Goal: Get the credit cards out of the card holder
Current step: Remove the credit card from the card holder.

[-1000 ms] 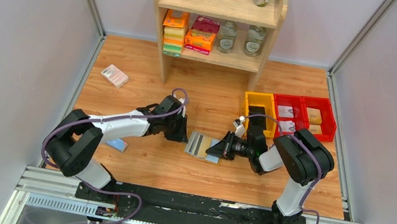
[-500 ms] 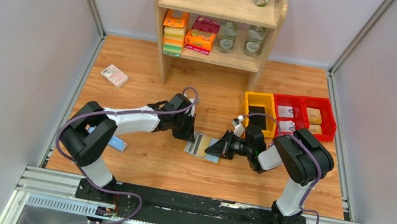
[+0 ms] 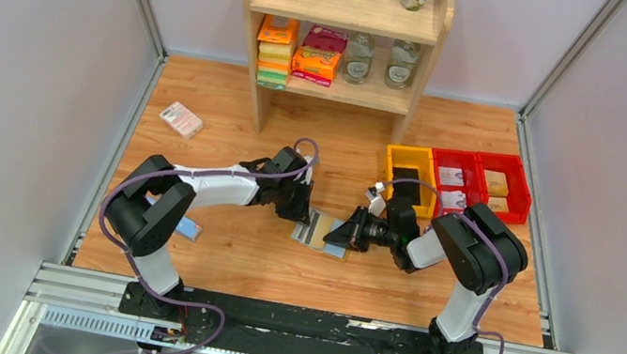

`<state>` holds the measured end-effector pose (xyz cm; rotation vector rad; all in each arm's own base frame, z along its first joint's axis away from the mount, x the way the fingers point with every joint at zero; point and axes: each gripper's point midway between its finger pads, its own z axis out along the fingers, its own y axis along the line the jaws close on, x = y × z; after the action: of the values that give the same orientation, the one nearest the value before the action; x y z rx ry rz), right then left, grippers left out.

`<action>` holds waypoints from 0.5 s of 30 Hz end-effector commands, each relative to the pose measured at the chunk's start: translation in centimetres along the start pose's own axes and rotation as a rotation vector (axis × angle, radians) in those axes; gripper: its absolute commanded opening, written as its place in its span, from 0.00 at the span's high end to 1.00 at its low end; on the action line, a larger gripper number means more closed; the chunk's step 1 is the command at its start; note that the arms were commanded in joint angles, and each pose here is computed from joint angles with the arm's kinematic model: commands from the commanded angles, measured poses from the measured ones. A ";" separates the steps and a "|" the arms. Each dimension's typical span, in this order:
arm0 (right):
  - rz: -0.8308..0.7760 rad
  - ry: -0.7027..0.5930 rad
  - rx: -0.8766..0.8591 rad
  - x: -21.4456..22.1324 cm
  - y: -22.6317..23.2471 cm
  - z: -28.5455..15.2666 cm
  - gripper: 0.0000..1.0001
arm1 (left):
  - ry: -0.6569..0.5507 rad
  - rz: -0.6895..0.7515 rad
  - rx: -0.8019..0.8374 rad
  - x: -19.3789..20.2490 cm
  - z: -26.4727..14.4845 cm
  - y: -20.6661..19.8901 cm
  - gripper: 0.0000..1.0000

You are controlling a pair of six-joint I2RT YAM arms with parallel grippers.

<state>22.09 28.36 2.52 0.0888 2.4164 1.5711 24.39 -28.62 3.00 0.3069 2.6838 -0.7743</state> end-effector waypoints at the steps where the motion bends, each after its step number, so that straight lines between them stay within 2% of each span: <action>1: -0.045 -0.028 0.027 -0.6 0.1 -0.1 1.00 | 0.058 0.037 -0.108 1.5 0.6 2.6 1.00; 12: -0.058 -0.036 0.072 -0.8 -0.1 -0.8 1.00 | 0.091 0.045 -0.162 2.7 0.6 4.0 1.00; 13: -0.054 -0.036 0.074 -0.8 -0.2 -0.8 0.98 | 0.092 0.046 -0.161 2.7 0.6 4.0 1.00; 15: -0.051 -0.032 0.072 -0.7 -0.3 -0.7 0.88 | 0.091 0.048 -0.157 2.6 0.7 3.9 1.00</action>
<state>22.04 27.62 2.64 0.0840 2.4438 1.4854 24.60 -28.43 2.86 0.3326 2.6797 -0.7463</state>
